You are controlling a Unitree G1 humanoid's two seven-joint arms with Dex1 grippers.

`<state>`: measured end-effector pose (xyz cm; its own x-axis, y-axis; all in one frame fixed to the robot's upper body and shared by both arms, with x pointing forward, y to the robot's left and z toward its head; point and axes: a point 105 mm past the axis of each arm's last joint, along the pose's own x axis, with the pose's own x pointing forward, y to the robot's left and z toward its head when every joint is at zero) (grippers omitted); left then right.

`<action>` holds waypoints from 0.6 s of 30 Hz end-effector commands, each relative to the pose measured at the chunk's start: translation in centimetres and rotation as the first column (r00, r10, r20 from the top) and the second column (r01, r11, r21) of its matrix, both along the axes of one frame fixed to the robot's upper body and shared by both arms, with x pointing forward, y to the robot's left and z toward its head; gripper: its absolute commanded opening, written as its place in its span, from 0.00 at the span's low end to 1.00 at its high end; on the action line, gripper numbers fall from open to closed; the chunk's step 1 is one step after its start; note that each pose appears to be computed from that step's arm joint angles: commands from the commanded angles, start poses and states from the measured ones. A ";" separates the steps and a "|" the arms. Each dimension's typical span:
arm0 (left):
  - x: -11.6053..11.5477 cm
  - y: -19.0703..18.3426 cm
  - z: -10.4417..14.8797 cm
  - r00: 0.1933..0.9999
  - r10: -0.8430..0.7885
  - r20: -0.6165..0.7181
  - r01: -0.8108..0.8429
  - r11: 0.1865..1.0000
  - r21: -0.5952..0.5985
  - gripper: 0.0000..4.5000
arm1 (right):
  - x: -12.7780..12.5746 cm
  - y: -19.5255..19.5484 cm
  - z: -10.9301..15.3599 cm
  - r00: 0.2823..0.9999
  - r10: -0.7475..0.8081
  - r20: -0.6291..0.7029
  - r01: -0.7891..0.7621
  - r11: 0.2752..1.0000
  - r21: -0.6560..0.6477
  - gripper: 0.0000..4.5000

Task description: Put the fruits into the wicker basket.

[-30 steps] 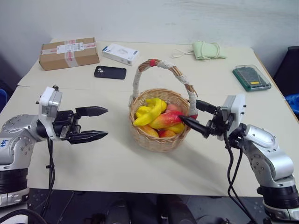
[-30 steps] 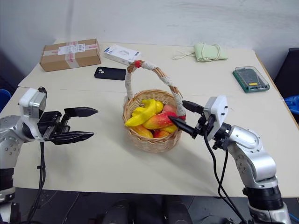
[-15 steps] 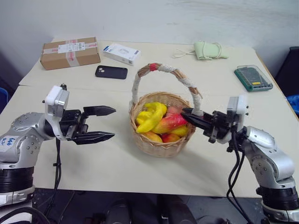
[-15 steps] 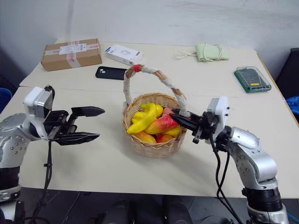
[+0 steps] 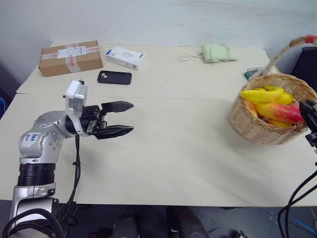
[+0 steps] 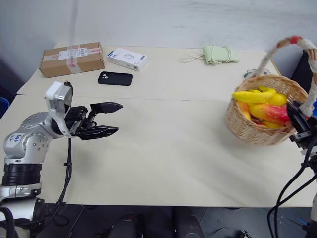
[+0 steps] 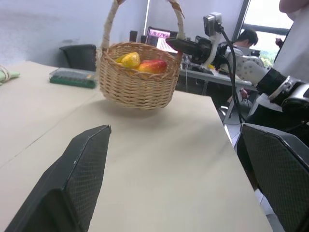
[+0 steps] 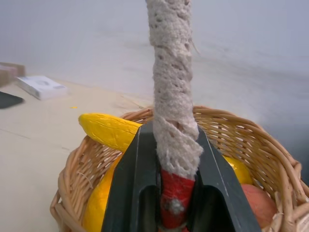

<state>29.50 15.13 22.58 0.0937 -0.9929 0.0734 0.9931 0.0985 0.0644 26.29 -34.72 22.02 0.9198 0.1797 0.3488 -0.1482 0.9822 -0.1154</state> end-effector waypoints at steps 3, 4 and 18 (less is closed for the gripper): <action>0.3 -0.4 0.4 0.997 -0.014 0.074 0.011 0.999 0.031 1.00 | 0.7 -2.7 0.3 0.998 -0.069 0.009 0.069 0.997 0.027 0.04; 0.3 -0.4 0.3 0.996 -0.022 0.084 0.019 0.999 0.040 1.00 | 0.9 -2.7 0.1 0.998 -0.061 0.004 0.061 0.998 0.036 0.04; -0.4 1.3 -3.1 0.991 0.094 0.091 -0.107 0.982 0.153 1.00 | -4.5 -2.8 1.8 0.998 -0.011 -0.066 0.001 0.989 -0.147 1.00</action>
<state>29.47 16.27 18.61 0.1821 -0.9819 -0.0513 0.9789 0.1761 0.1037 22.97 -37.51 21.85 0.9546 0.1930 0.2270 -0.1539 0.9717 -0.1791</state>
